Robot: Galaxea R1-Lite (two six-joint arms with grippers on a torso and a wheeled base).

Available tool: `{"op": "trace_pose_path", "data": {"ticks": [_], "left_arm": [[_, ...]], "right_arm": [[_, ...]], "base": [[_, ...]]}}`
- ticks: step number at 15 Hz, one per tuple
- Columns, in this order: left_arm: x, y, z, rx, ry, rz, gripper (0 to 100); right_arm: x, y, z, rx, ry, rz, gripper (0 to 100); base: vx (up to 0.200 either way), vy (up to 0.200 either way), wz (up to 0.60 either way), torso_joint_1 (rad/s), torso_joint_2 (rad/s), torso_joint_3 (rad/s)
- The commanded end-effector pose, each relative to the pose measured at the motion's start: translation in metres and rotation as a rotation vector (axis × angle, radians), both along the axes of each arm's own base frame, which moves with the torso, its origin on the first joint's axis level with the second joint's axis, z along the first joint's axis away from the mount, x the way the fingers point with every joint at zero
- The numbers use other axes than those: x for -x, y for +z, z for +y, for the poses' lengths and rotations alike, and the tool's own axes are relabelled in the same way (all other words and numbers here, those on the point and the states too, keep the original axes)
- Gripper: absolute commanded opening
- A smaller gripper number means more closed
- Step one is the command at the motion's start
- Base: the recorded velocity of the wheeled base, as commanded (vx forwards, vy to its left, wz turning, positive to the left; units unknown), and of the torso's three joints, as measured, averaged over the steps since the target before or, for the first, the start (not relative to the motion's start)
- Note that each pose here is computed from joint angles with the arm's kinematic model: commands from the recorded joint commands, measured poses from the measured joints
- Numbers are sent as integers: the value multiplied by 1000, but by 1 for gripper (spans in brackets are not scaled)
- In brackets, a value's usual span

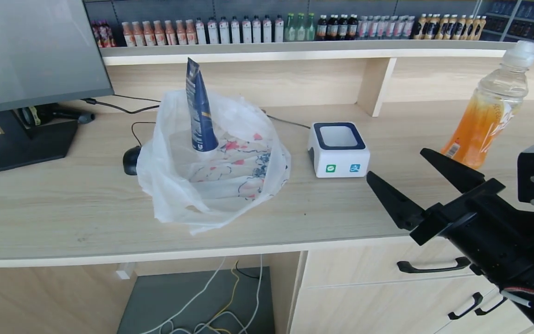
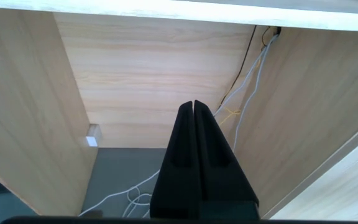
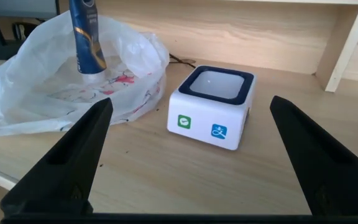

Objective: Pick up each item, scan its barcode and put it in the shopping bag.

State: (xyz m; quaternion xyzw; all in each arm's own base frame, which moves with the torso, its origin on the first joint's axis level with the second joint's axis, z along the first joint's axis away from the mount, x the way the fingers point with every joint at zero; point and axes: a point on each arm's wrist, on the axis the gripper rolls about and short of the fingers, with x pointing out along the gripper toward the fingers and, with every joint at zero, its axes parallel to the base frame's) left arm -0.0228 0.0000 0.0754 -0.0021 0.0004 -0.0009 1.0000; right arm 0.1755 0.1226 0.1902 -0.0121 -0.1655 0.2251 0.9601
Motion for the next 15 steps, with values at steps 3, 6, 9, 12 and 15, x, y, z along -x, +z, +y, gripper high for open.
{"op": "trace_pose_path", "data": {"ticks": [3, 6, 9, 12, 15], "left_arm": [[0, 0, 0, -1, 0, -1, 0], [0, 0, 0, -3, 0, -1, 0], [0, 0, 0, 0, 0, -1, 0], [0, 0, 0, 0, 0, -1, 0], [0, 0, 0, 0, 0, -1, 0]], "right_arm": [[-1, -2, 5, 5, 19, 6, 100], [-1, -3, 8, 11, 29, 12, 100], [0, -2, 7, 8, 29, 8, 100], [3, -1, 5, 3, 29, 2, 100], [7, 0, 1, -2, 28, -2, 100]], "base": [[0, -133, 0, 3, 3, 2], [0, 0, 0, 0, 0, 0], [0, 0, 0, 0, 0, 0], [0, 0, 0, 0, 0, 0], [-67, 0, 0, 1, 1, 1]]}}
